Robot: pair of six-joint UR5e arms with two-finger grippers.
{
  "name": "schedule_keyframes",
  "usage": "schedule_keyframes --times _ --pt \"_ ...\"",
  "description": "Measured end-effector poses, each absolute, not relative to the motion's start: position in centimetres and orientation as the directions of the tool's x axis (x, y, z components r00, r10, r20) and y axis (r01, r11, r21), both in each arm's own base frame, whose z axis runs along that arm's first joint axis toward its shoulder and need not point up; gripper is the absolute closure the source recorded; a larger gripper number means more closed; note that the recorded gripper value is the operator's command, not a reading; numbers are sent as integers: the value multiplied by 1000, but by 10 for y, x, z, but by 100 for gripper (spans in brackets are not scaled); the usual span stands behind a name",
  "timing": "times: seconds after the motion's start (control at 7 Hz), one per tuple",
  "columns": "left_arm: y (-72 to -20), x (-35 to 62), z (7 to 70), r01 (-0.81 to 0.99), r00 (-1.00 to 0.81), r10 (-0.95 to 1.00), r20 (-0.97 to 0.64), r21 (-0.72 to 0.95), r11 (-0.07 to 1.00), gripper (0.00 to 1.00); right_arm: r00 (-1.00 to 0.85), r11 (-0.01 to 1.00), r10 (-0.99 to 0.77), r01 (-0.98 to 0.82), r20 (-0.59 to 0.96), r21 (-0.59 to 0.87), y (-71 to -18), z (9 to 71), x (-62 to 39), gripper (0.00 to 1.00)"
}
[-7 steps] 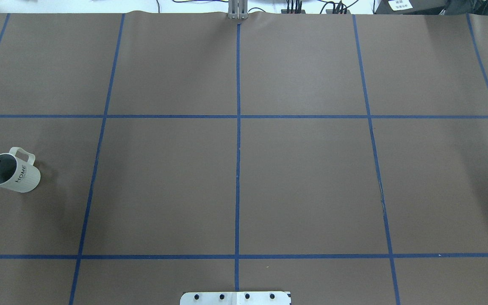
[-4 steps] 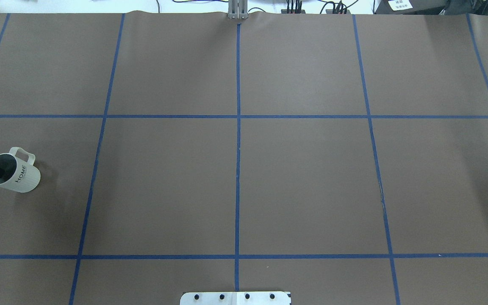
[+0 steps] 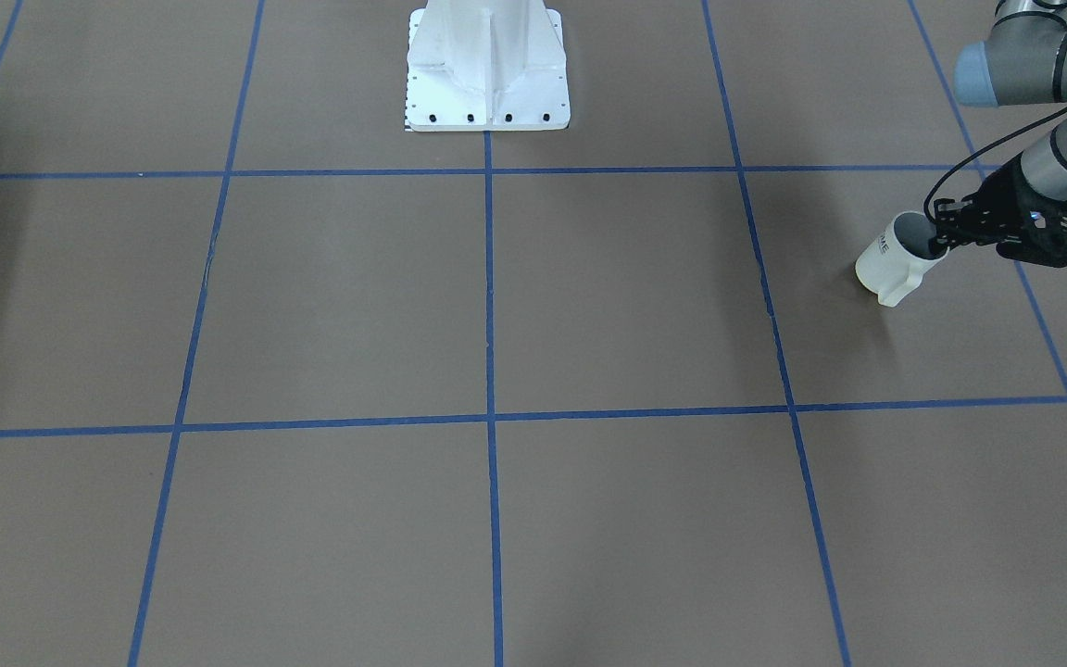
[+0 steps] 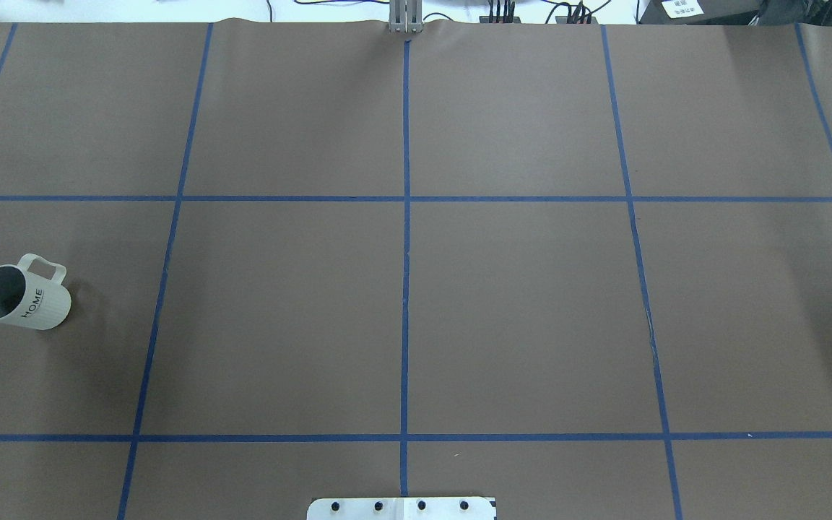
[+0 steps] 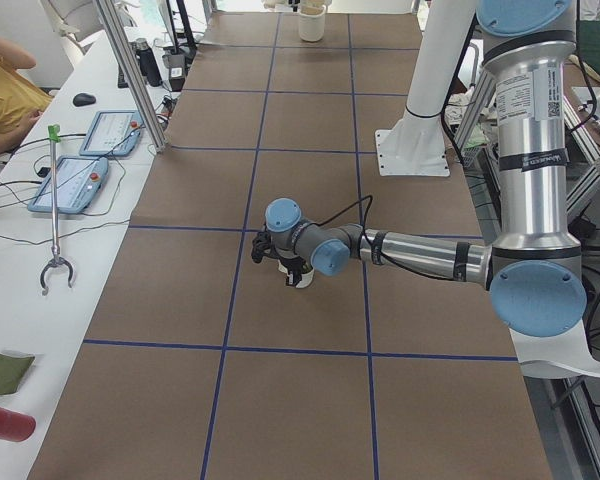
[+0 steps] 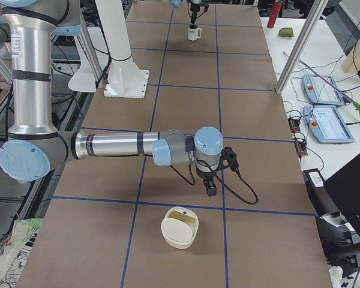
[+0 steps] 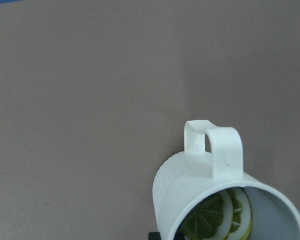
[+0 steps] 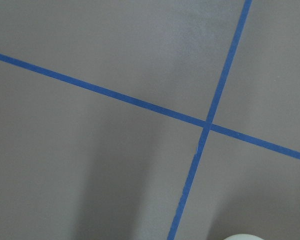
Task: Left arm hands cup to right arm to dump lemon
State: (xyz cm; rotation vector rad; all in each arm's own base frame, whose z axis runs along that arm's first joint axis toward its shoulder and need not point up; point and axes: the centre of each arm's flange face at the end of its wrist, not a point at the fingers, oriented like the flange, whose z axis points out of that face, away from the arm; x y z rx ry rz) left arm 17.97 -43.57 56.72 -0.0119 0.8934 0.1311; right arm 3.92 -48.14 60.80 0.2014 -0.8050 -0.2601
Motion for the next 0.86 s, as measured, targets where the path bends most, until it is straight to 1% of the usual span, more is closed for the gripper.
schedule_keyframes --times 0.29,0.57,0.86 --pt "-475 202 482 51 595 -120 -794 -112 992 100 649 948 -308 149 696 281 -482 604 38 0" --pt "-512 234 384 143 555 -260 -790 -217 966 100 624 941 -325 143 710 306 -486 594 32 0" --pt "-516 300 292 195 492 -375 -786 -320 927 100 592 904 -399 128 700 407 -497 567 -12 1"
